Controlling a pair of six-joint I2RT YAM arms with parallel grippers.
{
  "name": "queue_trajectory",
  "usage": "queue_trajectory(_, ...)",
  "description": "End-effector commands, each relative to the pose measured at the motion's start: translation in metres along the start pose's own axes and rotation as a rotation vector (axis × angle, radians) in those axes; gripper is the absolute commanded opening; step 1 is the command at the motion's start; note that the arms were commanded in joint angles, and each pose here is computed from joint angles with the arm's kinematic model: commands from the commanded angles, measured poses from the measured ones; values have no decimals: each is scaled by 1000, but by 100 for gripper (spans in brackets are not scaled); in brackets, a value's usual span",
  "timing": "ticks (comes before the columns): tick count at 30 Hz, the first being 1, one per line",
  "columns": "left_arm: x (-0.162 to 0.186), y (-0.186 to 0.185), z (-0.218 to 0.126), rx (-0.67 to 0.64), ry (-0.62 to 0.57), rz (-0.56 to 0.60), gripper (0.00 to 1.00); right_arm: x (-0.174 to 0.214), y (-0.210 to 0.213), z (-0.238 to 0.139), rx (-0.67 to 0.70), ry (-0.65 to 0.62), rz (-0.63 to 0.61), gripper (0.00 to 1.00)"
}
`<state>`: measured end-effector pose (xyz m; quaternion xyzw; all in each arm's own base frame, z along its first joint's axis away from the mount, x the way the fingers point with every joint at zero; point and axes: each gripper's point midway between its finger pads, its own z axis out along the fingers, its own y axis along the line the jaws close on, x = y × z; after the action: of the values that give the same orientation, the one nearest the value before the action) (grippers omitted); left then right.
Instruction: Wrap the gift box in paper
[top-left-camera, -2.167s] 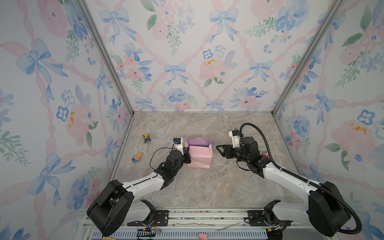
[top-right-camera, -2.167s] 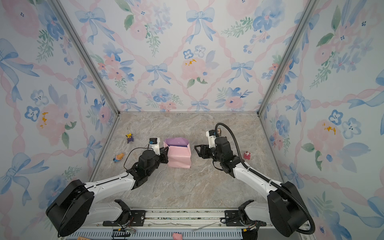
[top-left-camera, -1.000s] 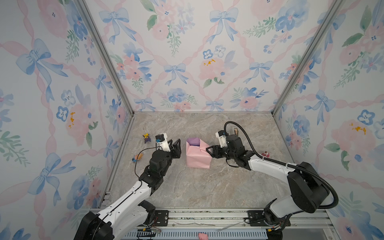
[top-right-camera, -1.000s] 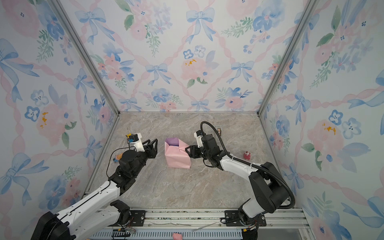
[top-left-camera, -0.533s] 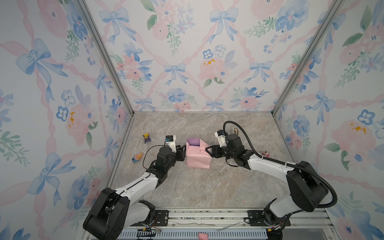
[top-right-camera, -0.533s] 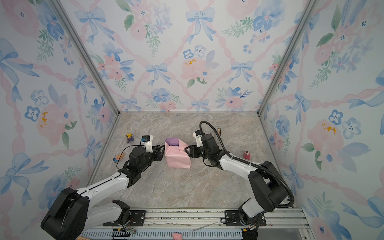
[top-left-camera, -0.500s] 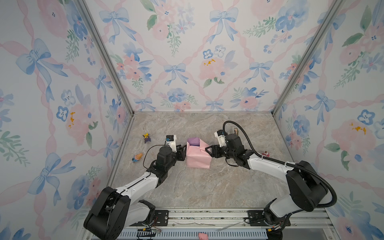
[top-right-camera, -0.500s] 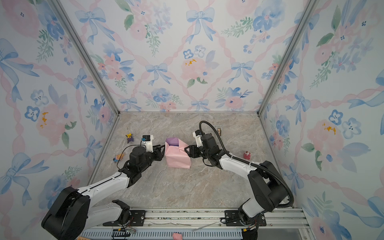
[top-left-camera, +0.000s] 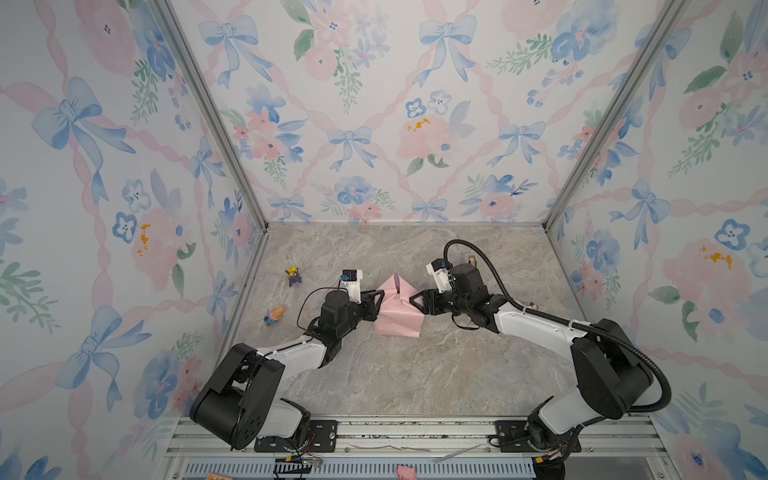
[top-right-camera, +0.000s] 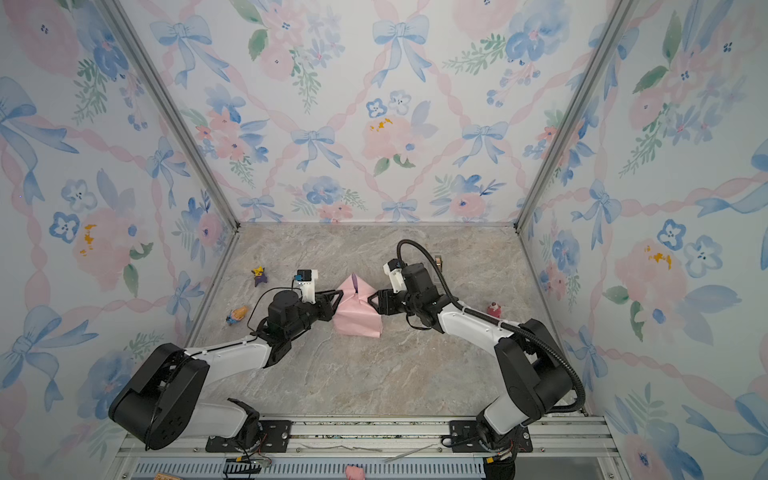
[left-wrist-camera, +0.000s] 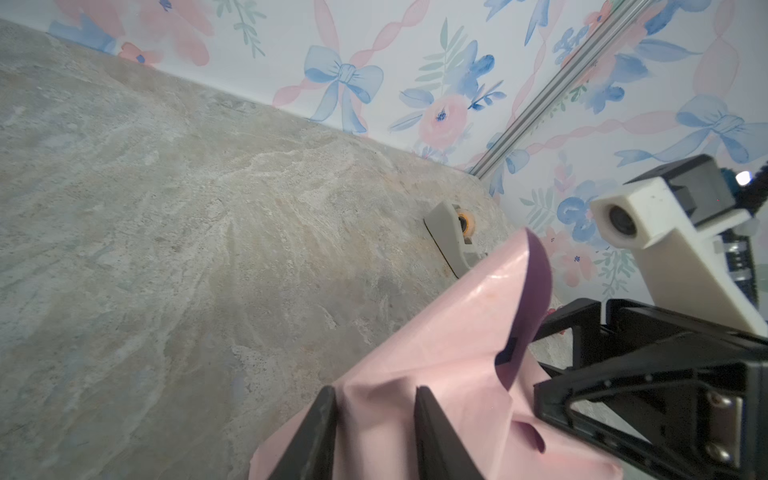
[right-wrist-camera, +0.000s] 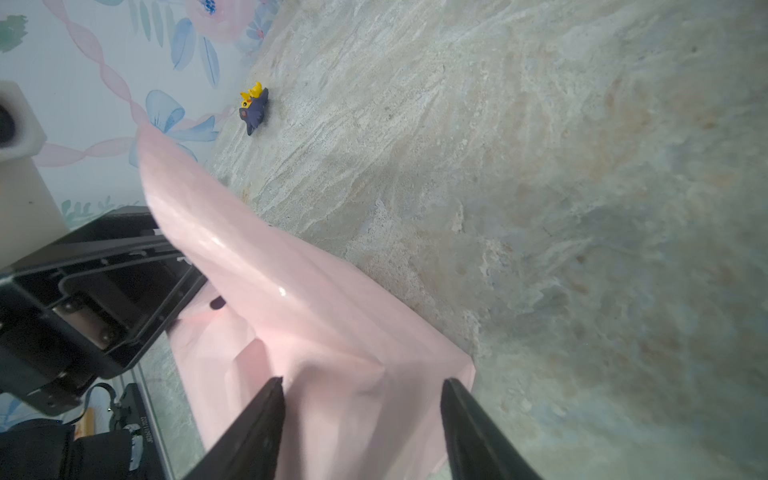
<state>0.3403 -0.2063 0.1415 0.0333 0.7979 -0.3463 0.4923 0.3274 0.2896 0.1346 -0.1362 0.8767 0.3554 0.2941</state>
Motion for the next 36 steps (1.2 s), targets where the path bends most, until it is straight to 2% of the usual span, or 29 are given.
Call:
queue_trajectory(1, 42, 5, -4, -45, 104, -77, 33, 13, -4, -20, 35, 70, 123, 62)
queue_trajectory(7, 57, -3, -10, -101, 79, -157, 34, 31, -7, -36, 106, 94, 351, 63)
queue_trajectory(12, 54, -13, -15, -89, 58, -150, 33, 41, -3, -26, 145, 86, 411, 63)
queue_trajectory(19, 5, -15, -19, -108, -10, 17, 43, 67, -27, -22, 296, 202, 256, 61)
queue_trajectory(23, -38, -7, -20, -137, -80, 79, 44, 69, -32, -24, 310, 208, 205, 61)
queue_trajectory(26, -58, -6, -9, -133, -79, 131, 44, 68, -32, -23, 300, 207, 156, 61)
queue_trajectory(31, -62, -18, 35, -25, 8, 186, 43, 63, -24, -15, 239, 197, 99, 61)
queue_trajectory(36, -41, -37, 73, 135, 132, 166, 39, 60, -21, -10, 200, 208, 45, 61)
